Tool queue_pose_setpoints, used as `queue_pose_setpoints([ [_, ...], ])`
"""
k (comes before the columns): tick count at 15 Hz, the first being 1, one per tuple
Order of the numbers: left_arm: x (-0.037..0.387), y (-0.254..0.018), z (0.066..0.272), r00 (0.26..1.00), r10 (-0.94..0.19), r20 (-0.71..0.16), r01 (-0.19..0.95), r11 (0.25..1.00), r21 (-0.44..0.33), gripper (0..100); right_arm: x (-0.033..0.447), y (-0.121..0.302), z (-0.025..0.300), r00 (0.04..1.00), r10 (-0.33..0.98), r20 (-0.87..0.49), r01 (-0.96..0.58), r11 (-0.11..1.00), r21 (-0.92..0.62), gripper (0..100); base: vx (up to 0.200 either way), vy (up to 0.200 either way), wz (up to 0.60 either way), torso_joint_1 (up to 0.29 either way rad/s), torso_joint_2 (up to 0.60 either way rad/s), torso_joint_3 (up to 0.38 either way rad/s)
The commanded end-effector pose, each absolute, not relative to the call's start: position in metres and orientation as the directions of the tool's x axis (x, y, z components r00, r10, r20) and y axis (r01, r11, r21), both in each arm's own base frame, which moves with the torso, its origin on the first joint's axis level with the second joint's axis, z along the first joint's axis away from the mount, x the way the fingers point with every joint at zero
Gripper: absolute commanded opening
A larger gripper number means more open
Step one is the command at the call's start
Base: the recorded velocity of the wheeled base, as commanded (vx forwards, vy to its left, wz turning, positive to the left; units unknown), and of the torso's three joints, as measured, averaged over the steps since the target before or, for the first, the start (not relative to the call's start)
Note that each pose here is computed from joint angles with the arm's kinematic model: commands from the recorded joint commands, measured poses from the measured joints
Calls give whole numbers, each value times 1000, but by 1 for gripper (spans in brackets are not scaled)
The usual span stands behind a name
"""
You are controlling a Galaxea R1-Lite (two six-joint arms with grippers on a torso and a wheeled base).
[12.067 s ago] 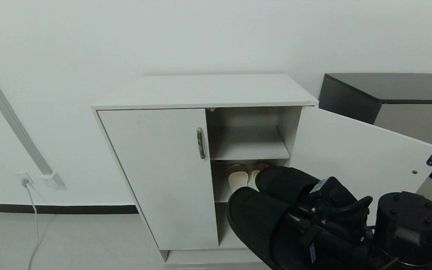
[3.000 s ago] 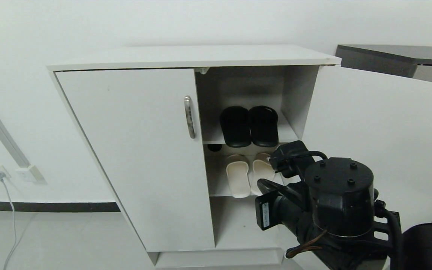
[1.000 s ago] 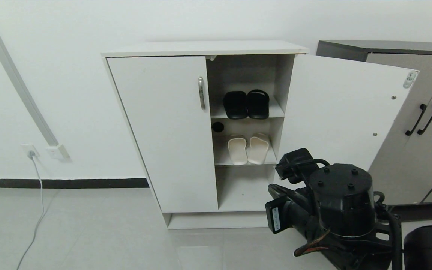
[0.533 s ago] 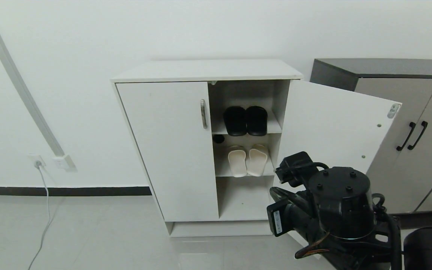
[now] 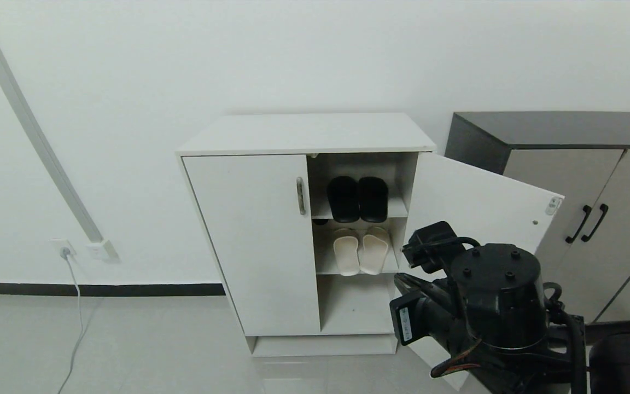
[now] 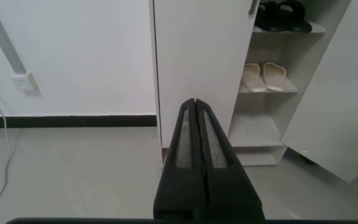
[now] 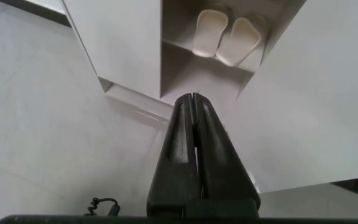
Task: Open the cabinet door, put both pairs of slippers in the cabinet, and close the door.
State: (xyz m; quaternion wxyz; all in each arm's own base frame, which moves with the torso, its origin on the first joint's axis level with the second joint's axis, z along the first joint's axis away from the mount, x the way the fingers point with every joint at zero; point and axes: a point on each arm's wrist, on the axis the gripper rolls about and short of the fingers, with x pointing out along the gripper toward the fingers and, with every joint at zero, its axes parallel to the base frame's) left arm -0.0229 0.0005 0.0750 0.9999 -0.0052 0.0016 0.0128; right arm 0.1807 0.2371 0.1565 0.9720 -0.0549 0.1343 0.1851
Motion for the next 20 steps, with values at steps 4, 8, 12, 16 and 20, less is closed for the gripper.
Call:
queue_pose_setpoints([
  [4,-23,1,75,1000,28,-3,-28,1000,-11,0,180,237,156,896,344,-282,-374,926,-58,0,0,0,0,185,-504,-319],
  [8,-23,1,75,1000,26,-5,-26,1000,-11,0,180,237,156,895,346,-282,-376,925,-58,0,0,0,0,210,-524,-318],
  [12,-23,1,75,1000,26,-3,-26,1000,-11,0,180,237,156,895,344,-283,-374,925,-59,0,0,0,0,231,-555,-328],
  [16,-23,1,75,1000,26,-3,-26,1000,-11,0,180,237,156,895,344,-283,-374,925,-59,0,0,0,0,263,-593,-337],
  [20,-23,1,75,1000,26,-3,-26,1000,-11,0,180,236,156,895,344,-284,-374,926,-58,0,0,0,0,199,-452,-250],
])
